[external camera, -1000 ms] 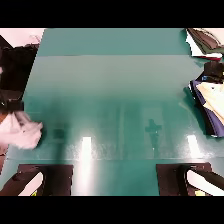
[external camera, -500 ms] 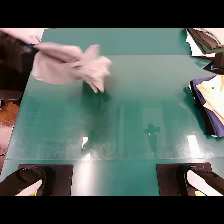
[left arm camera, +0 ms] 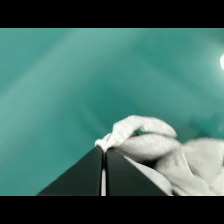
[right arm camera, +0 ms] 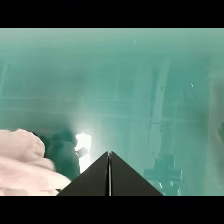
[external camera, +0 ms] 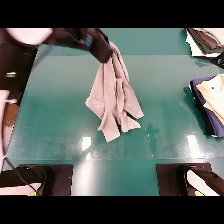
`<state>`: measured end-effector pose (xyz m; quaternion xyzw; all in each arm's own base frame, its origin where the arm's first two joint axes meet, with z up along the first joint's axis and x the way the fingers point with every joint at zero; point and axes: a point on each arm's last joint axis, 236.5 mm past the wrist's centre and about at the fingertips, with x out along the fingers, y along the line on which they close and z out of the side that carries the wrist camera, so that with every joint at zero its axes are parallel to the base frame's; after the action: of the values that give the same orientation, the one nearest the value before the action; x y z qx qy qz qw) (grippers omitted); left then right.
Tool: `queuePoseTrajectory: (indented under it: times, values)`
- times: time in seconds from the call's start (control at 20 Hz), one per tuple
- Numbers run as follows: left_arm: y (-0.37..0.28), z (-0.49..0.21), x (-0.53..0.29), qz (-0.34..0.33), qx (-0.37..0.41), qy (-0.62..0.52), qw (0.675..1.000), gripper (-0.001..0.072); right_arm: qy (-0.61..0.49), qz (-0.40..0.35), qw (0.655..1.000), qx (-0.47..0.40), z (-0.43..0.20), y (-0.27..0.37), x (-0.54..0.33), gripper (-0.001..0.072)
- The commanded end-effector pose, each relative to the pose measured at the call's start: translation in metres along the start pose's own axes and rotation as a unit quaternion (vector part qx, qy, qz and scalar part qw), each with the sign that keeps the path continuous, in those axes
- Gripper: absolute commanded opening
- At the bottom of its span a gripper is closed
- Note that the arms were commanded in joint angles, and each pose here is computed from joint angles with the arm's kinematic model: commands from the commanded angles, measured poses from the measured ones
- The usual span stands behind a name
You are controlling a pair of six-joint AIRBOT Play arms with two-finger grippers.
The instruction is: Fold the shirts.
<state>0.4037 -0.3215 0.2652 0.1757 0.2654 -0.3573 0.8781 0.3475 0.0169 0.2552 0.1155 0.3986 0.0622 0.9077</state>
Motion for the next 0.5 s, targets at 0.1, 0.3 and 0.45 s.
queuePoseTrajectory:
  times: [0.1, 0.3, 0.45]
  values:
    - [0.030, -0.077, 0.071, 0.008, -0.067, 0.110, 0.992, 0.0286, 0.007, 0.000, 1.000, 0.000, -0.004, 0.000, -0.001, 0.0016]
    - [0.080, -0.142, 0.035, 0.020, -0.171, 0.216, 0.961, 0.0611, 0.010, 0.000, 1.000, 0.000, -0.005, 0.001, -0.001, 0.0016]
    - [0.062, -0.188, 0.033, -0.067, -0.262, 0.259, 0.927, 0.0611, 0.011, 0.000, 1.000, 0.000, -0.005, 0.000, -0.001, 0.0016]
